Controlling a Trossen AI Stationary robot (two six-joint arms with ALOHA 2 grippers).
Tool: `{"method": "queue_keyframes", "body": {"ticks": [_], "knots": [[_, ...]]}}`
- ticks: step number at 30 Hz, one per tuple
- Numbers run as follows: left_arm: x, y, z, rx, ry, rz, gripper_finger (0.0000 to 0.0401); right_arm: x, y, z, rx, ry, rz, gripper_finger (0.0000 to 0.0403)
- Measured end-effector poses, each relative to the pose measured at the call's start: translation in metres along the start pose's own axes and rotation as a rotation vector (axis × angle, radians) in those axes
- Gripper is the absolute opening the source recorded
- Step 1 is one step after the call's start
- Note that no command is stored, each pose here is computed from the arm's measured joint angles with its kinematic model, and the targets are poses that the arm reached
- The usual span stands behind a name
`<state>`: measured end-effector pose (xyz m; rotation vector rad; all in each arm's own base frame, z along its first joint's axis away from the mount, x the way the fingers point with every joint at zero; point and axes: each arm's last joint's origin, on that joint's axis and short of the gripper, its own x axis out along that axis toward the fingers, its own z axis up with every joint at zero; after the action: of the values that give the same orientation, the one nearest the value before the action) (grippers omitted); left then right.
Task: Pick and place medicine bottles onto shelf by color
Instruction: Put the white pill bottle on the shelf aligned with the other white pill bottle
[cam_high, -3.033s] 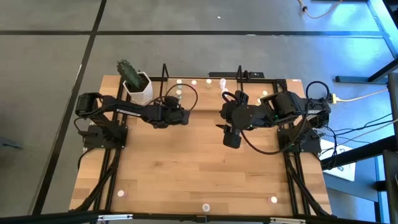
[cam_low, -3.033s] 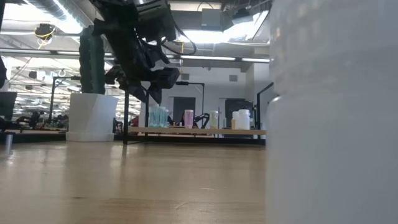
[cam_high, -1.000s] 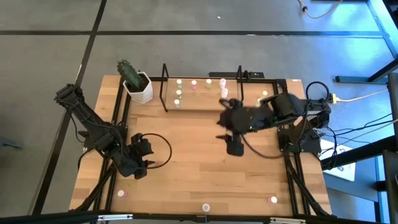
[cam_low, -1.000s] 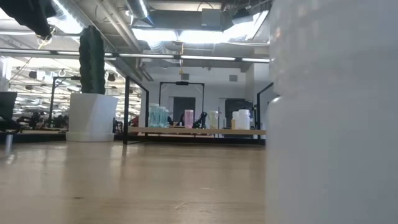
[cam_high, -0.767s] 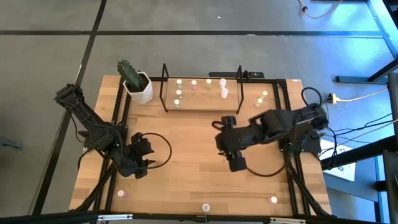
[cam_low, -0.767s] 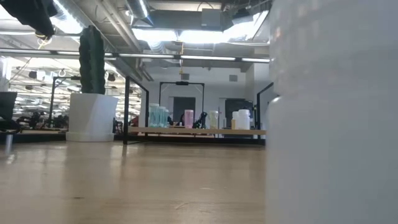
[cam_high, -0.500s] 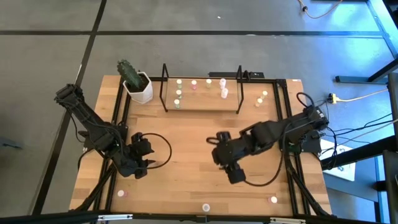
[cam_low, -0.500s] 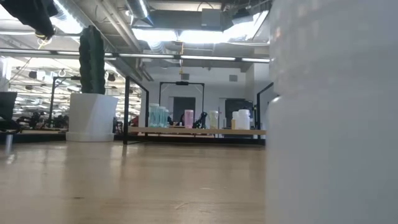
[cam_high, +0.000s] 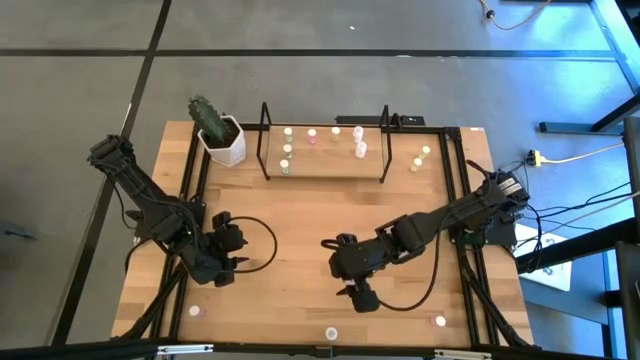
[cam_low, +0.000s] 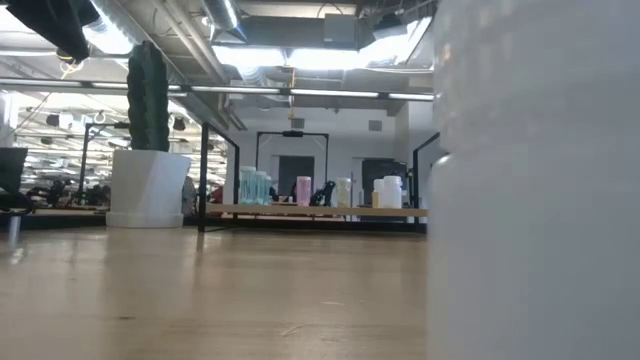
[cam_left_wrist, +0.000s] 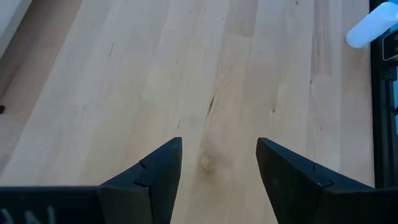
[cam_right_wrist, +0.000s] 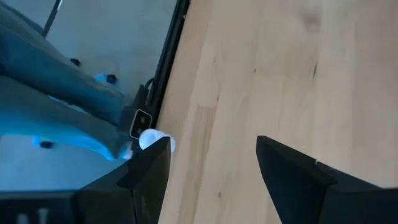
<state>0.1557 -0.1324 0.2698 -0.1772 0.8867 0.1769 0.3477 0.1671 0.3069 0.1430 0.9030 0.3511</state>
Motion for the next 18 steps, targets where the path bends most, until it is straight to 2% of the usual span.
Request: {"method": "queue_keyframes", "body": {"ticks": [4, 7, 14, 18], "knots": [[0.0, -0.001, 0.0, 0.004, -0.001, -0.004, 0.02, 0.004, 0.005, -0.006, 0.048, 0.015, 0.001, 0.0239], [-0.001, -0.002, -0.001, 0.028, -0.003, -0.014, 0.0201, 0.005, 0.013, -0.01, 0.007, 0.026, -0.003, 0.0239], [-0.002, -0.004, -0.002, 0.01, -0.005, -0.024, 0.0201, 0.011, 0.041, -0.022, -0.26, 0.039, 0.011, 0.0239], [-0.001, -0.003, -0.001, 0.002, -0.018, -0.008, 0.0199, 0.019, 0.05, -0.025, -0.344, 0.023, 0.0, 0.0239]]}}
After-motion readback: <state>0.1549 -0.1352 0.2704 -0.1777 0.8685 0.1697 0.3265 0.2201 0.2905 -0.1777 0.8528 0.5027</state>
